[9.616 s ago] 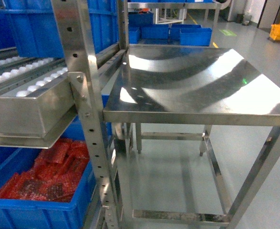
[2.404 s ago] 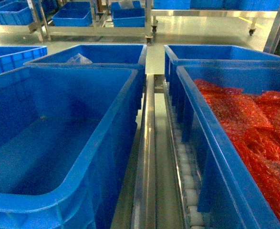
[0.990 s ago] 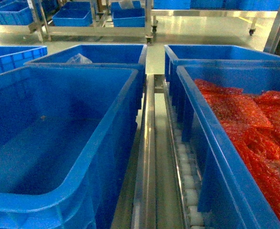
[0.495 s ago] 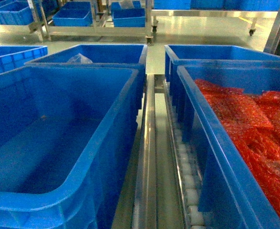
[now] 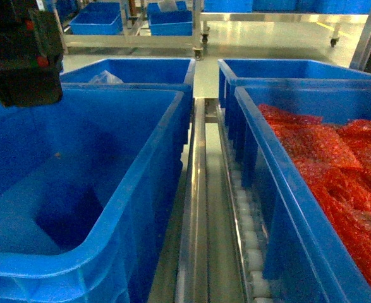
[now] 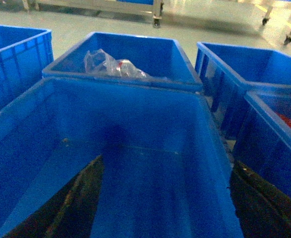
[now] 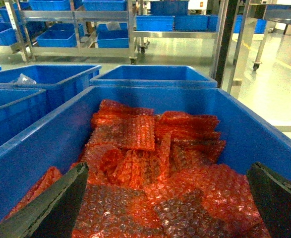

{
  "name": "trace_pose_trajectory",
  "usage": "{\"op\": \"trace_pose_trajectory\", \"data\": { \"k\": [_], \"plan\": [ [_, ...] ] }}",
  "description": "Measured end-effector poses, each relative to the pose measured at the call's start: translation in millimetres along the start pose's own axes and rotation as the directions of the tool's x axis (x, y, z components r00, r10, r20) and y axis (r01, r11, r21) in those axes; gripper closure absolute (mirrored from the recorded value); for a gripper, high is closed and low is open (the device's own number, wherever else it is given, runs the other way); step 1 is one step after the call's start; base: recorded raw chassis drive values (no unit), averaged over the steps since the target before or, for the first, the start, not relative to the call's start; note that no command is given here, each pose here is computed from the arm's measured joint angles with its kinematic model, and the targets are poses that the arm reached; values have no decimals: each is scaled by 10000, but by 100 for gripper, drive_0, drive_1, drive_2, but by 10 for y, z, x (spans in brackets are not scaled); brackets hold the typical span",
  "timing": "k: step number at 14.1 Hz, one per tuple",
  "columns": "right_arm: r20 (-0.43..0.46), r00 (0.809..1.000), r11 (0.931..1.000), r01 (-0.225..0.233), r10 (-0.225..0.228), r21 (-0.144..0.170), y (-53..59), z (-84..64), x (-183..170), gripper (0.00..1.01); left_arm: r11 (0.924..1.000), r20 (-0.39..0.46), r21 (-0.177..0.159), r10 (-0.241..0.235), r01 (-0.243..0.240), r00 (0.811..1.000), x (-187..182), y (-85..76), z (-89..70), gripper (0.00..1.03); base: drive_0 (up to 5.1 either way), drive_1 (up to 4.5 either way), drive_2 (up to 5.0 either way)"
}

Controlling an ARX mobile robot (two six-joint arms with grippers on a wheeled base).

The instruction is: Pick blue part to blue bin on bottom shelf

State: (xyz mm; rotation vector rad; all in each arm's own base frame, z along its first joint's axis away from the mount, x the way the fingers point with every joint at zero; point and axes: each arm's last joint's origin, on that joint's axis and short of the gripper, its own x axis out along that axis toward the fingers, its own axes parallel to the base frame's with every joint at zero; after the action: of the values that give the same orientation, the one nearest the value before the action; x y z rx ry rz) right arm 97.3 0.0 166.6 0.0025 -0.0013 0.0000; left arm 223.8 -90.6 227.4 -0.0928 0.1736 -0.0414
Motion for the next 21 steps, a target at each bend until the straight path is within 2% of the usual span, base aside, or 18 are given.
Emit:
{"op": "trace_pose_trajectory", "data": {
  "k": [2, 3, 5, 6, 7, 8, 9, 13, 14, 15, 16, 17, 21],
  "plan": [
    [-4, 10000, 10000, 0, 0, 0, 0, 0, 0, 3, 9999, 499, -100, 134, -129, 9987, -4, 13, 22, 7, 0, 0, 0],
    [0, 10000, 10000, 4, -4, 0, 0, 0, 0, 3, 9998, 1456, 22, 173, -178, 9892, -58, 102, -8, 20, 0, 0, 0],
    [0, 10000, 10000, 0, 0, 0, 0, 0, 0, 3, 9970, 1716, 514, 490, -587, 9839, -256, 379, -179, 44, 0, 0, 0],
    [-4, 10000, 10000, 0, 0, 0, 0, 0, 0, 3, 9966, 1722, 545, 520, -623, 9837, -285, 422, -205, 50, 0, 0, 0],
    [-4, 10000, 10000, 0, 0, 0, 0, 0, 0, 3, 9961, 1649, 706, 401, -524, 9855, -362, 499, -281, 64, 0, 0, 0],
    [-4, 10000, 10000, 0, 0, 0, 0, 0, 0, 3, 9960, 1669, 717, 399, -525, 9852, -530, 659, -402, 97, 0, 0, 0],
    [0, 10000, 10000, 0, 0, 0, 0, 0, 0, 3, 9959, 1660, 717, 419, -545, 9852, -581, 702, -443, 101, 0, 0, 0],
    [-4, 10000, 10000, 0, 0, 0, 0, 0, 0, 3, 9961, 1647, 723, 375, -500, 9856, -749, 811, -556, 101, 0, 0, 0],
    [-4, 10000, 10000, 0, 0, 0, 0, 0, 0, 3, 9966, 1612, 751, 202, -327, 9867, -785, 871, -578, 101, 0, 0, 0],
    [-11, 10000, 10000, 8, -8, 0, 0, -1, 0, 3, 9955, 1674, 709, 510, -636, 9846, -818, 930, -588, 101, 0, 0, 0],
    [4, 10000, 10000, 4, -4, 0, 0, 0, 0, 3, 9958, 1933, 720, 412, -560, 9803, -839, 930, -606, 101, 0, 0, 0],
    [-4, 10000, 10000, 8, -8, 0, 0, 0, 0, 3, 9962, 1709, 753, 315, -449, 9848, -854, 926, -671, 101, 0, 0, 0],
    [0, 10000, 10000, 4, -4, 0, 0, 0, 0, 3, 9961, 1849, 751, 313, -459, 9823, -954, 921, -661, 101, 0, 0, 0]
  ]
}}
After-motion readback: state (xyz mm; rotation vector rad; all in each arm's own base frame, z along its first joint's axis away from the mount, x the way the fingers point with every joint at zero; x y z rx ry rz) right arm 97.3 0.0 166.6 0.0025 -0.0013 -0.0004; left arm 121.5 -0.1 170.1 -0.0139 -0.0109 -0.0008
